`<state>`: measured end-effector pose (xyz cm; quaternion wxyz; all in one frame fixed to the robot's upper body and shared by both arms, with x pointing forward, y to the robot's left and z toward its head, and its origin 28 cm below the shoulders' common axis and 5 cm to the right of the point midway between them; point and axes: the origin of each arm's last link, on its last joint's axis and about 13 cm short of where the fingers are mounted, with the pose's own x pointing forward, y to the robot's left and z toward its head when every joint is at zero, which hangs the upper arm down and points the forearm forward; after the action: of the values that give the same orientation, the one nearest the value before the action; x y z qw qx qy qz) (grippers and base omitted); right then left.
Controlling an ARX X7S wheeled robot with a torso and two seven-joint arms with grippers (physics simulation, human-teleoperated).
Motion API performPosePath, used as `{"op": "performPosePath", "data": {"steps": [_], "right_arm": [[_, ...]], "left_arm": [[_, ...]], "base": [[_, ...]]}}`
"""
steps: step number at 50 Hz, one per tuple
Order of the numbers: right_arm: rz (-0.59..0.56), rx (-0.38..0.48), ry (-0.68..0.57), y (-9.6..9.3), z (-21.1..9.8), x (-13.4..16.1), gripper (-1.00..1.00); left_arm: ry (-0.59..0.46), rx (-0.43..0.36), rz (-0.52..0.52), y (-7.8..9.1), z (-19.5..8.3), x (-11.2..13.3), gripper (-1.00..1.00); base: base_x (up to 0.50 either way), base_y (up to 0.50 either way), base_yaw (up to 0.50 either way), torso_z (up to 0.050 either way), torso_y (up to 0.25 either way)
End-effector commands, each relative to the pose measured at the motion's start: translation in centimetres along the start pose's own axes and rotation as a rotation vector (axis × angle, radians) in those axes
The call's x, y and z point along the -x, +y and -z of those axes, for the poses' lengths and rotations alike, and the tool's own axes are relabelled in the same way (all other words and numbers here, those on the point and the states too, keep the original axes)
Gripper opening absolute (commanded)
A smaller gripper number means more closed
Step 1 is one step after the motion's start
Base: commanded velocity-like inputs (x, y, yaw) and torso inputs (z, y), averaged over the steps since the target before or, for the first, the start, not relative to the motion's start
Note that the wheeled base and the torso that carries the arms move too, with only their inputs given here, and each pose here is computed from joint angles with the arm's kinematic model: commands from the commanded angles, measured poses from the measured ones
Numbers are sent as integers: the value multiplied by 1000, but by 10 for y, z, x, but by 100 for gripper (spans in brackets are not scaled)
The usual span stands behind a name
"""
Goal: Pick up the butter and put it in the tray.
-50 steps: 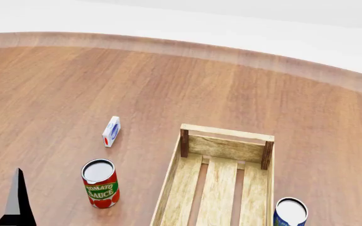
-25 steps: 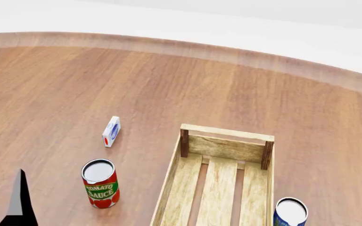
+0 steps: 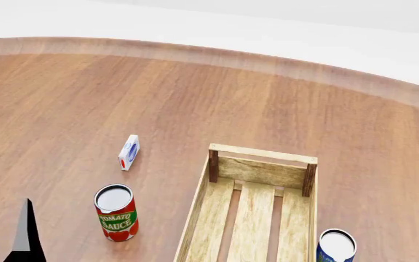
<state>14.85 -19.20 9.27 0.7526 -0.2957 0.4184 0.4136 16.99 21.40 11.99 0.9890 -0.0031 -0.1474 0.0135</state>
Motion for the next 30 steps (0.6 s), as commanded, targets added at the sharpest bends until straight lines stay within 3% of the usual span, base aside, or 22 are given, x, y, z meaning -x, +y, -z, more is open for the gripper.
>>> {"op": "performPosePath", "data": {"steps": [1,10,11,14,30], "right_arm": [[-42,-12,7,5,7,-18,100],[-98,-36,34,14,16,-26,100],[-92,-35,35,16,17,-25,-100],[-136,-41,34,21,18,-21,-100],[-104,-18,10,22,10,-6,-100]], "left_arm": [[3,-1,-4,1,1,0,100],[1,1,-5,1,1,-1,100],[2,1,-6,1,1,-1,100],[1,2,-5,1,0,0,100],[2,2,0,0,-1,0,100]], "base": [[0,0,0,0,0],[0,0,0,0,0],[0,0,0,0,0],[0,0,0,0,0],[-1,0,0,0,0]]}}
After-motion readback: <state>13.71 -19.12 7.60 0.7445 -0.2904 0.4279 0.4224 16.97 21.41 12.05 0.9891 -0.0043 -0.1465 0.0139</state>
